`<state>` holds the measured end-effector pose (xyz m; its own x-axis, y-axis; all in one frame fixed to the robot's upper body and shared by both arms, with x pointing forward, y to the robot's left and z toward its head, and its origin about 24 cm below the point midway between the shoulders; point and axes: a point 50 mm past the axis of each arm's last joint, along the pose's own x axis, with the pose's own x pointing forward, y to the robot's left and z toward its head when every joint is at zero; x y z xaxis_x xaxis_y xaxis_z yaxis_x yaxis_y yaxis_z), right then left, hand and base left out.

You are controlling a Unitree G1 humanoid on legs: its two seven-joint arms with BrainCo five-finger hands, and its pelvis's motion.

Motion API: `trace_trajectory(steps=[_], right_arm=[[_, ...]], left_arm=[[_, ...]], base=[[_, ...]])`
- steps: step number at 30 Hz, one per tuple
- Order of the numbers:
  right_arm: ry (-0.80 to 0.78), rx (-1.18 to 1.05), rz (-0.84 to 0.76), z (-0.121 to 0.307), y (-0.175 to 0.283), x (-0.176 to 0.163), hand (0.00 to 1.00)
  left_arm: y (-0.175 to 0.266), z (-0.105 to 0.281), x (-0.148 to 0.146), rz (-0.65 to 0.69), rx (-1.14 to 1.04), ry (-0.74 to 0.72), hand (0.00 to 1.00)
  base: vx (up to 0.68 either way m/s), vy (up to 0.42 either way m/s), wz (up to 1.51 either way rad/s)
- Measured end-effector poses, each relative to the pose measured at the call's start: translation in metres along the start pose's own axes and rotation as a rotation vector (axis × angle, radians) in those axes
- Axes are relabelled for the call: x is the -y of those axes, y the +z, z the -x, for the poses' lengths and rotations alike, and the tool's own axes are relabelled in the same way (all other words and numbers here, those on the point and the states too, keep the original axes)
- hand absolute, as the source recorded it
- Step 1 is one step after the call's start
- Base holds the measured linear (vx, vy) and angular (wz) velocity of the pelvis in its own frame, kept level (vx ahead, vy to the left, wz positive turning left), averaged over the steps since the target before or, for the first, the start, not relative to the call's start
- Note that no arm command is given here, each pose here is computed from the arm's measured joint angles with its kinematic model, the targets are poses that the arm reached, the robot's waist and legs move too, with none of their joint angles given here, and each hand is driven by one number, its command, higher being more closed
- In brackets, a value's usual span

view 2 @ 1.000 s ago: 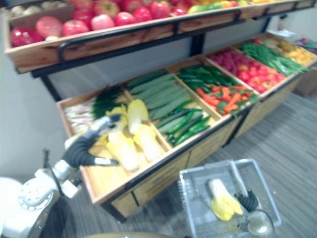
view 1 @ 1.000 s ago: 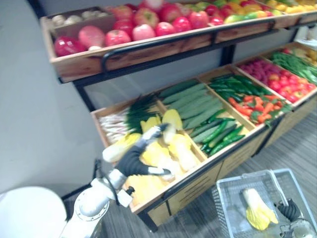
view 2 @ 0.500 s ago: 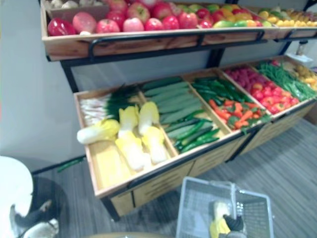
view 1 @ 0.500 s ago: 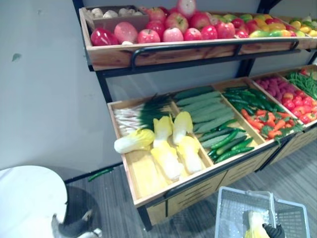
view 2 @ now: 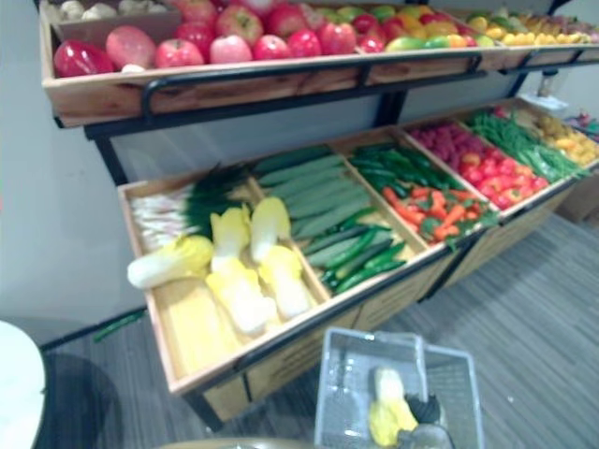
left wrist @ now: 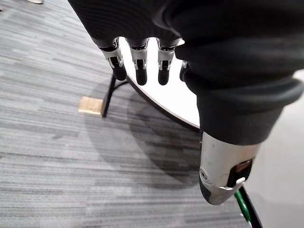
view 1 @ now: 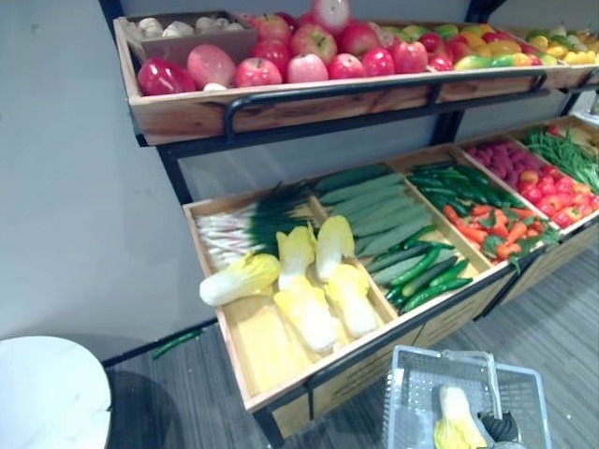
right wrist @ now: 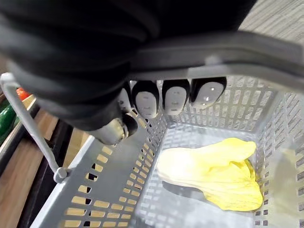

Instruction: Pick vegetable in the basket

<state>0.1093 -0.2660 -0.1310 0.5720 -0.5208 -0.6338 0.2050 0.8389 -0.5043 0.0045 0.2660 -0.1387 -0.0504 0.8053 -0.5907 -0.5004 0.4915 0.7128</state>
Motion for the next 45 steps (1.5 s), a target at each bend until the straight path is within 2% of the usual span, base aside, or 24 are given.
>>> trace_trajectory(steps=[5, 8, 11, 16, 19, 23, 25, 28, 29, 30, 35, 40, 45], right_arm=[[-0.013, 0.022, -0.021, 0.0, 0.005, 0.002, 1.0], [-0.016, 0.167, -0.027, -0.005, 0.043, 0.001, 1.0], [0.017, 0.332, -0.007, -0.007, 0.089, -0.01, 1.0], [0.107, 0.416, 0.109, -0.005, 0.111, -0.027, 1.0], [0.145, 0.438, 0.196, -0.006, 0.111, -0.025, 1.0], [0.159, 0.447, 0.233, -0.008, 0.113, -0.019, 1.0], [0.157, 0.435, 0.25, -0.009, 0.108, -0.014, 1.0], [0.126, 0.372, 0.313, -0.012, 0.088, 0.006, 1.0], [0.131, 0.378, 0.313, -0.01, 0.088, 0.004, 1.0], [0.159, 0.407, 0.319, -0.005, 0.09, -0.004, 1.0], [0.189, 0.447, 0.314, 0.002, 0.095, -0.014, 1.0], [0.226, 0.455, 0.305, 0.005, 0.094, -0.016, 1.0], [0.232, 0.474, 0.248, 0.008, 0.095, -0.011, 1.0]], left_arm=[[0.01, 0.007, 0.018, -0.041, 0.055, -0.125, 0.0], [0.011, 0.012, 0.028, -0.113, 0.09, -0.201, 0.0], [0.029, 0.015, 0.041, -0.116, 0.142, -0.271, 0.0], [0.039, 0.012, 0.043, -0.193, 0.223, -0.366, 0.0], [0.033, 0.006, 0.036, -0.182, 0.185, -0.368, 0.0], [0.026, -0.002, 0.026, -0.091, 0.1, -0.35, 0.0], [0.02, -0.008, 0.018, -0.106, 0.074, -0.331, 0.0], [-0.001, 0.01, 0.036, -0.117, 0.024, -0.423, 0.0], [-0.005, 0.019, 0.044, -0.109, 0.021, -0.47, 0.0], [-0.006, 0.023, 0.048, -0.072, 0.01, -0.469, 0.0], [0.001, 0.033, 0.061, -0.065, 0.057, -0.513, 0.0], [0.006, 0.034, 0.064, -0.08, 0.105, -0.594, 0.0], [0.011, 0.032, 0.064, -0.087, 0.126, -0.608, 0.0]], base=[[0.03, 0.028, -0.38], [-0.09, 0.088, -1.23], [-0.15, 0.094, -1.81], [-0.05, 0.046, -1.61], [0.02, -0.1, -1.14], [0.01, -0.414, -1.01], [-0.02, -0.505, -0.79], [-0.12, -0.303, -0.26], [-0.14, -0.195, -0.25], [-0.13, -0.244, -0.48], [-0.08, -0.126, -0.96], [0.0, 0.107, -0.75], [-0.01, 0.102, -0.14]])
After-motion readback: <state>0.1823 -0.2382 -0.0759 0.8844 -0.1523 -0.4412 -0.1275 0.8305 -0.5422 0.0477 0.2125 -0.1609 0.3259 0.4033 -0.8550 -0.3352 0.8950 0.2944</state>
